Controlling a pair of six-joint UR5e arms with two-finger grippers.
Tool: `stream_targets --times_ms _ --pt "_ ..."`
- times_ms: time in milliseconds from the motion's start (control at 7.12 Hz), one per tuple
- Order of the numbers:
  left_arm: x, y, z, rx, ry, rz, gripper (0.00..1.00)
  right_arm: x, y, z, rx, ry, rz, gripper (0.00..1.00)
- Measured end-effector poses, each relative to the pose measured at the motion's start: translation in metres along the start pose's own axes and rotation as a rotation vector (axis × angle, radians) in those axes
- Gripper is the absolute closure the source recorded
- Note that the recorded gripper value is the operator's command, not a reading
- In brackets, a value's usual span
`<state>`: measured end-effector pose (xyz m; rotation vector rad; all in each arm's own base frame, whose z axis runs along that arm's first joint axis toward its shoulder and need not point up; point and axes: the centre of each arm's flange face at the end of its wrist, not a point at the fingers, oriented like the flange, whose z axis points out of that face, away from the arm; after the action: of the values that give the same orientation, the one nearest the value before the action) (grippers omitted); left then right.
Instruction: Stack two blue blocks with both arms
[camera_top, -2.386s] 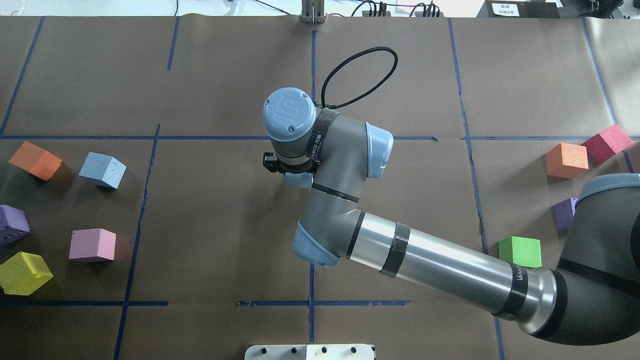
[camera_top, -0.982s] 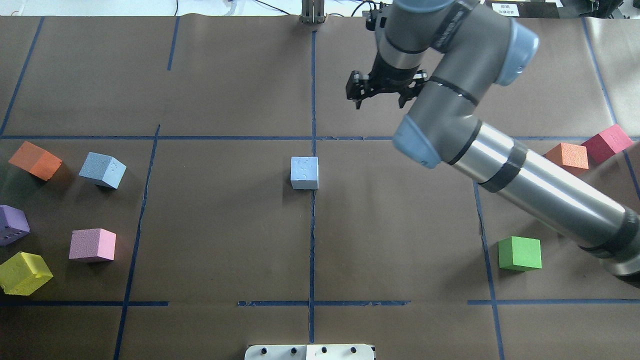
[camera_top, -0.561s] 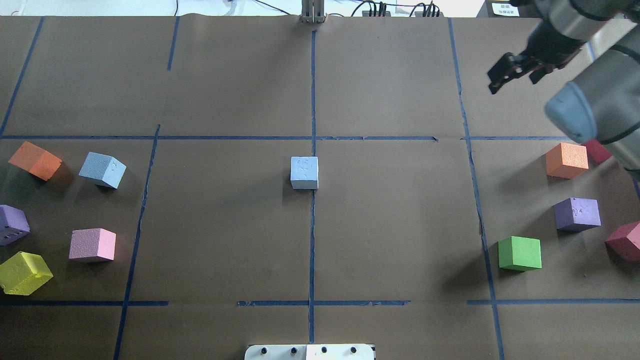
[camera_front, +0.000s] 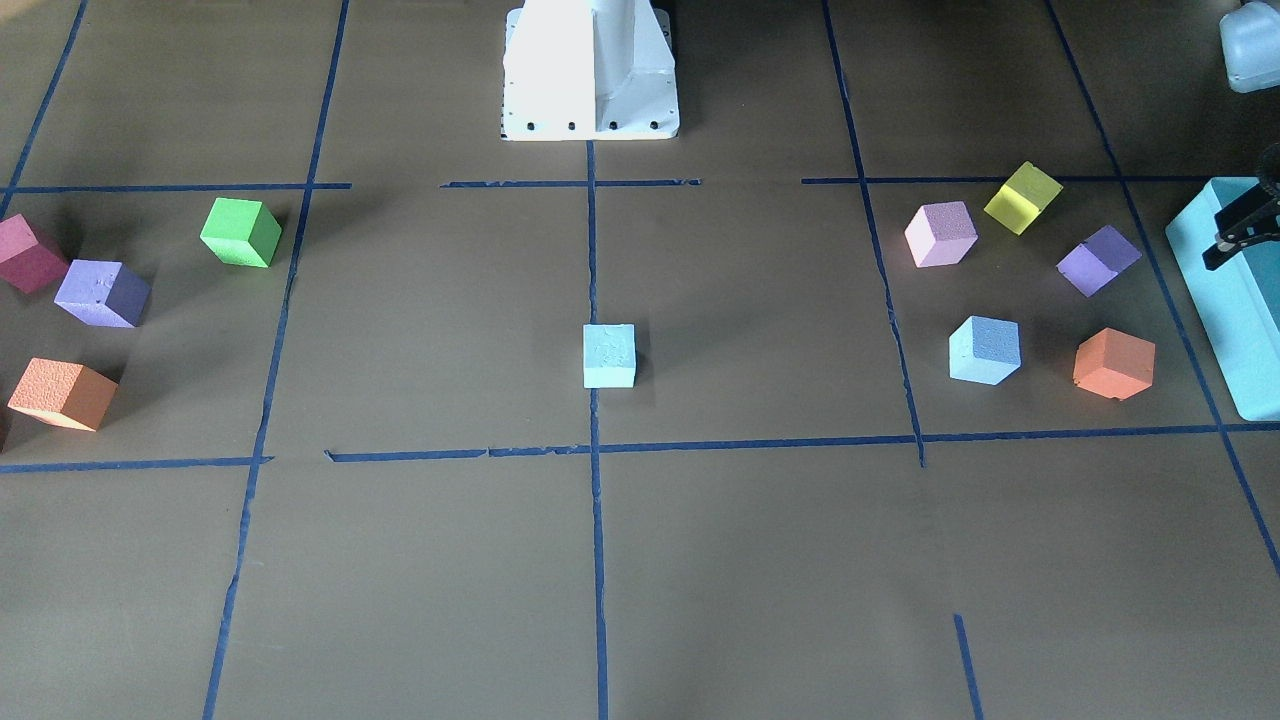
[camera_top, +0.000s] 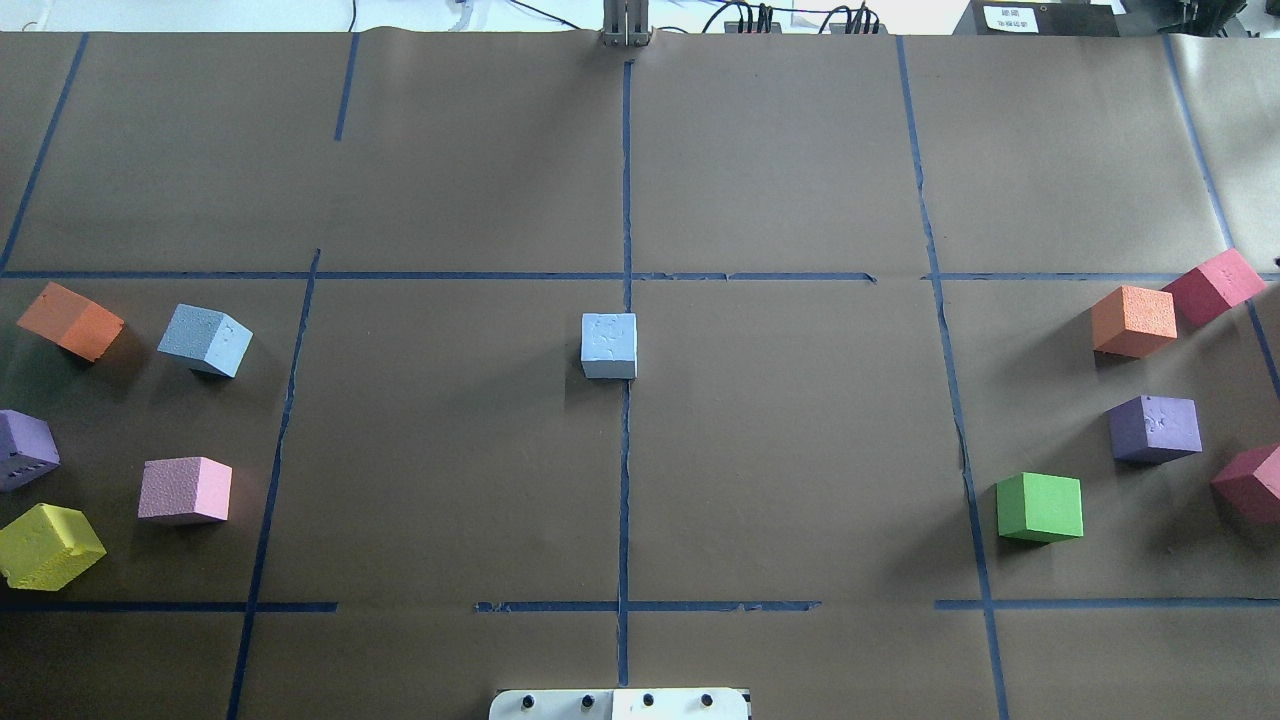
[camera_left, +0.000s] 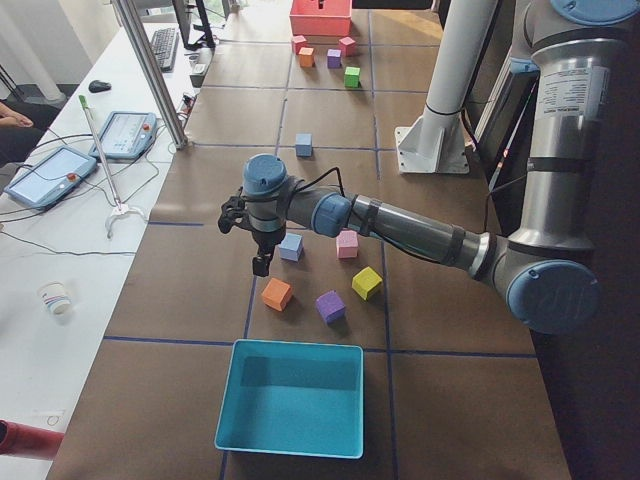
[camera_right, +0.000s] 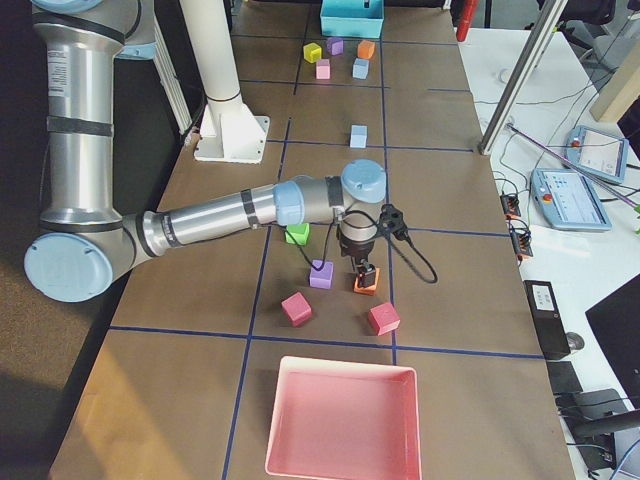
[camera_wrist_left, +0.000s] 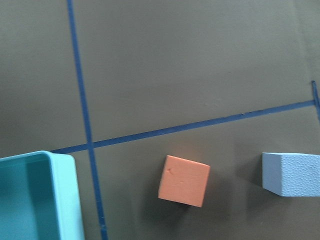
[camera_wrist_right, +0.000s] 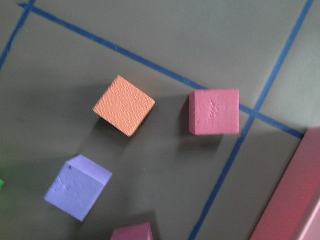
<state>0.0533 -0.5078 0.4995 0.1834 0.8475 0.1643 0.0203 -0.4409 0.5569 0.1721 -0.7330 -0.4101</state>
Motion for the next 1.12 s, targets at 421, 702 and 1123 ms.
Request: stream_targets --times_ms 421,702,1123 --pt "0.082 -0.002 0.067 0.021 0.008 -0.065 0.0 0.022 0.065 0.015 -0.002 0.002 0.029 0.0" --pt "0.12 0.004 0.118 0.04 -0.036 -0.067 0.0 0.023 0.072 0.017 0.001 0.002 0.036 0.0" --pt "0.138 0.003 0.162 0.03 -0.028 -0.025 0.0 0.024 0.073 0.018 0.0 0.001 0.038 0.0"
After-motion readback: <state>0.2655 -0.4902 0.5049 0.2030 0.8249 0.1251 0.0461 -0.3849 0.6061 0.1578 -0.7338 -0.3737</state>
